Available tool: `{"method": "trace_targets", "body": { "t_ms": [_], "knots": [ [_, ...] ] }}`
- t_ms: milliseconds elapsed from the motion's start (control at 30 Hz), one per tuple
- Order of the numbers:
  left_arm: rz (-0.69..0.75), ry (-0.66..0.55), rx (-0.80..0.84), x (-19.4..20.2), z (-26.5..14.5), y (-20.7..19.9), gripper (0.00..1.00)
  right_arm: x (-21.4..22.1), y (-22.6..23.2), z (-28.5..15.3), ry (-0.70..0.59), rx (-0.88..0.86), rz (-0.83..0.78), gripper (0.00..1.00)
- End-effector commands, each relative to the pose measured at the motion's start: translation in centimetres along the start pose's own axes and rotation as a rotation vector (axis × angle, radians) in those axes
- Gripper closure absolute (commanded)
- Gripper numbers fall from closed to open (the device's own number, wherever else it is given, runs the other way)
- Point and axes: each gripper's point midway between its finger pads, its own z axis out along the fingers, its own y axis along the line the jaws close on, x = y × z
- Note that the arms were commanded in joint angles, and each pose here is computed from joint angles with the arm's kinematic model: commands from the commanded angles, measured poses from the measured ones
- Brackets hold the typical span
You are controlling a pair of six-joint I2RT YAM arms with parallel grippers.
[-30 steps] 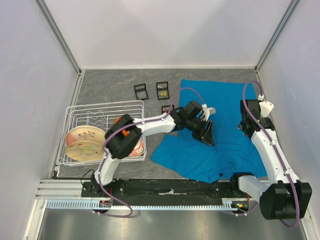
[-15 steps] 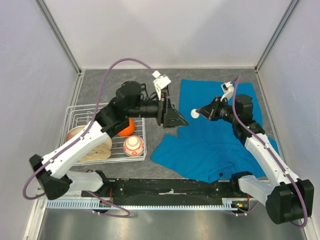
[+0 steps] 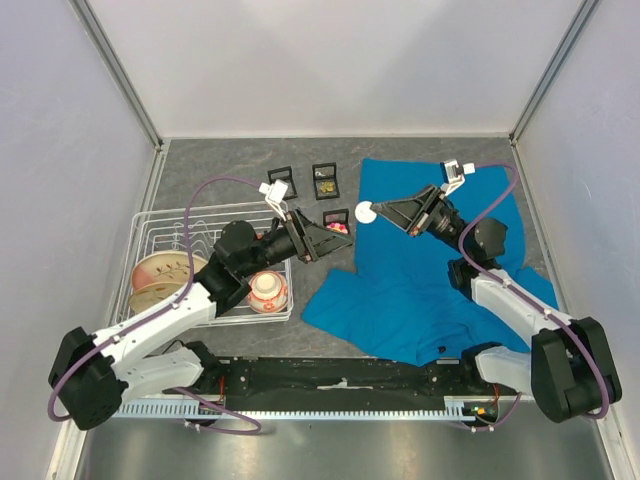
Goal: Remove the brooch from the garment
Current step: Close the brooch.
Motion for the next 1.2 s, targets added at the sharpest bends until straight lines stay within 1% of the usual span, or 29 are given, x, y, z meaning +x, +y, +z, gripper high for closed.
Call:
{"method": "trace_targets", "body": {
  "t_ms": [0,100,167,200,300,333,433,500,567,667,700,767,833,1000,1167],
  "knots": [
    [0.014,-0.218,0.250,-4.2,0.0,-4.7,0.31,-0.1,3.9,0.1,-0.035,-0.155,0.013,1.00],
    [0.018,-0.268,0.252,-5.0,0.5,-4.2,0.32,0.4,4.0,0.4,-0.035,-0.150,0.030,1.00],
    [0.018,-0.274,0.257,-5.2,1.2,-3.9,0.35,0.7,3.6,0.7,-0.042,-0.132,0.039,1.00],
    [0.022,-0.292,0.291,-5.5,1.1,-4.5,0.36,0.8,3.6,0.8,-0.041,-0.128,0.041,1.00],
    [0.005,-0.286,0.302,-5.4,1.5,-4.2,0.44,1.3,3.2,1.1,-0.034,-0.109,0.054,1.00],
    [0.007,-0.283,0.308,-5.3,1.6,-4.2,0.49,1.3,3.0,1.0,-0.039,-0.103,0.059,1.00],
    [-0.014,-0.263,0.330,-4.9,1.8,-4.2,0.55,1.3,2.4,1.0,-0.062,-0.074,0.071,1.00],
    [-0.024,-0.250,0.328,-4.4,1.7,-3.8,0.54,1.1,2.1,1.0,-0.074,-0.055,0.067,1.00],
    [-0.029,-0.243,0.335,-4.1,1.5,-3.8,0.46,1.0,1.9,0.9,-0.081,-0.036,0.069,1.00],
    [-0.040,-0.230,0.334,-3.6,1.1,-3.5,0.43,0.7,1.7,0.8,-0.103,-0.021,0.075,1.00],
    [-0.041,-0.225,0.335,-3.5,1.1,-3.5,0.43,0.6,1.6,0.8,-0.112,-0.016,0.081,1.00],
    [-0.053,-0.219,0.325,-3.2,1.0,-3.1,0.52,0.3,1.6,0.6,-0.134,-0.012,0.086,1.00],
    [-0.066,-0.222,0.330,-3.1,1.0,-3.0,0.57,0.2,1.6,0.7,-0.138,-0.006,0.087,1.00],
    [-0.068,-0.220,0.352,-3.4,1.5,-3.5,0.57,0.6,1.6,0.7,-0.120,-0.009,0.095,1.00],
    [-0.091,-0.212,0.349,-3.4,2.1,-3.2,0.52,0.6,2.0,0.7,-0.117,-0.013,0.095,1.00]
  ]
}}
